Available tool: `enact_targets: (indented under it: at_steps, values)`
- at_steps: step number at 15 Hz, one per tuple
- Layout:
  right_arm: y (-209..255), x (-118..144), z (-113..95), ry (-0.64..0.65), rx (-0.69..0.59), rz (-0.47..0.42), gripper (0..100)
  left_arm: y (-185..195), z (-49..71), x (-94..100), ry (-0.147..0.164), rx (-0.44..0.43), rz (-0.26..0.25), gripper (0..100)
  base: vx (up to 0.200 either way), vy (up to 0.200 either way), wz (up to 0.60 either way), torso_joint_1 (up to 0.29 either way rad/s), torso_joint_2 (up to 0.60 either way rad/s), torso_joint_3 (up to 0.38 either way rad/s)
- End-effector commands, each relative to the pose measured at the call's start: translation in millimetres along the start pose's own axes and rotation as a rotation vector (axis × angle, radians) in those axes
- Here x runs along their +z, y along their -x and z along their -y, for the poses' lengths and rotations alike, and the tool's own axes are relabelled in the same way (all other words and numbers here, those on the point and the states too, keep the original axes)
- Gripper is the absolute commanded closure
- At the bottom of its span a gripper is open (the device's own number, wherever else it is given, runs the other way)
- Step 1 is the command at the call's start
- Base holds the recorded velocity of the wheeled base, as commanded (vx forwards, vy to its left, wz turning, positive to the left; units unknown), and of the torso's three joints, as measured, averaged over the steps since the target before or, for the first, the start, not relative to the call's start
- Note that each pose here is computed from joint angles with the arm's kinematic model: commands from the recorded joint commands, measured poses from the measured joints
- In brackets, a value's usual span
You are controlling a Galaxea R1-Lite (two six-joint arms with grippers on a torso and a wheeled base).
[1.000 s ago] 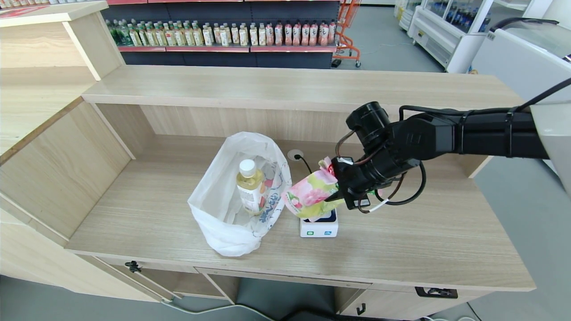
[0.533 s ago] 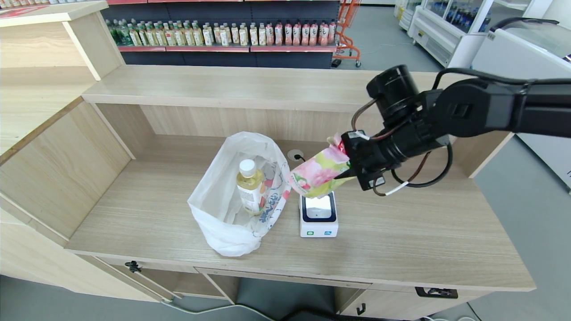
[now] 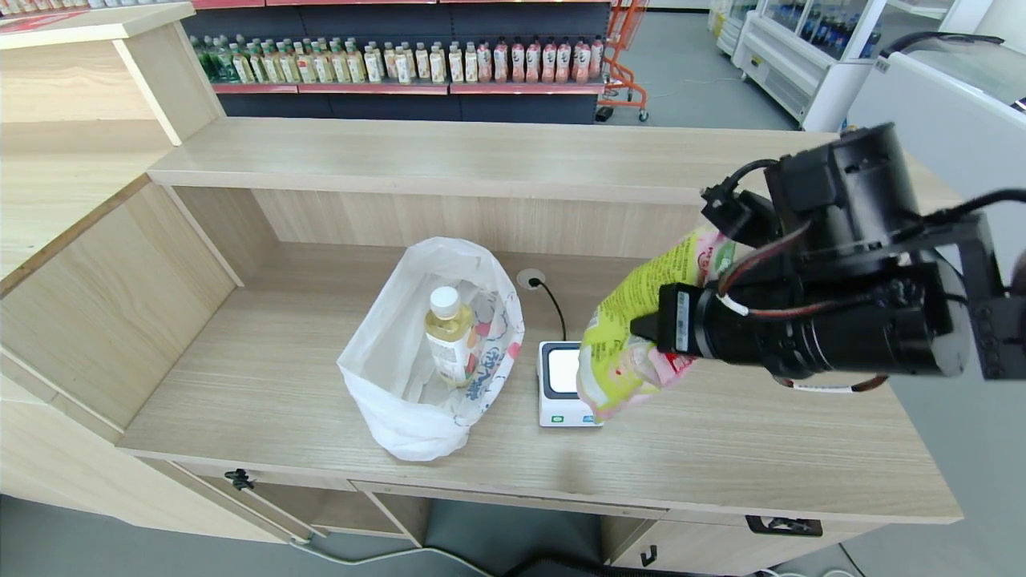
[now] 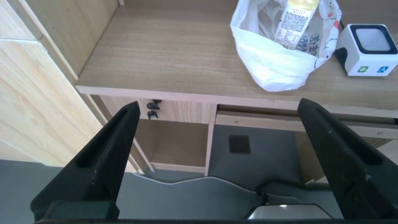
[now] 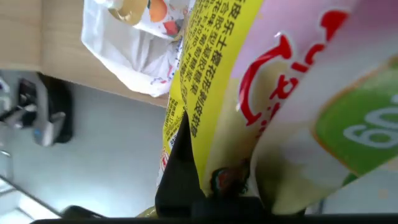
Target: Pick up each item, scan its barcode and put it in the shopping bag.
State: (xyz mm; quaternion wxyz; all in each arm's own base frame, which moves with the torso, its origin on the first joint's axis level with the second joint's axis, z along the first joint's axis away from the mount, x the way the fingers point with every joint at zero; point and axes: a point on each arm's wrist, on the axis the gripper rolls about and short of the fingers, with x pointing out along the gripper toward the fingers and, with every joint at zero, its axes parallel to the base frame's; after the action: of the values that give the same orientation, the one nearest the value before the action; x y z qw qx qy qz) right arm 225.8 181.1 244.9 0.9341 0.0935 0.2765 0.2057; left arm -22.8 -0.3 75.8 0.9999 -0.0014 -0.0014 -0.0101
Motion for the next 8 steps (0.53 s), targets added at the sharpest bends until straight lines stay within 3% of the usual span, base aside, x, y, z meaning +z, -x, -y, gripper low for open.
enact_targets:
  at_steps: [1,3,8]
  values:
    - [23.7,-24.7,11.4,0.2,0.012,0.066,100,-0.1,0.0,0.1,0.0,0.0,-0.001,0,0.0,0.0,0.0,0.0,0.0,0.0]
    - [22.0,-29.4,13.3,0.26,0.011,0.072,100,-0.1,0.0,0.1,0.0,0.0,-0.001,0,0.0,0.0,0.0,0.0,0.0,0.0]
    - [12.9,-17.2,14.7,0.316,-0.007,0.096,100,-0.1,0.0,0.1,0.0,0.0,-0.001,0,0.0,0.2,0.0,-0.002,0.0,0.005]
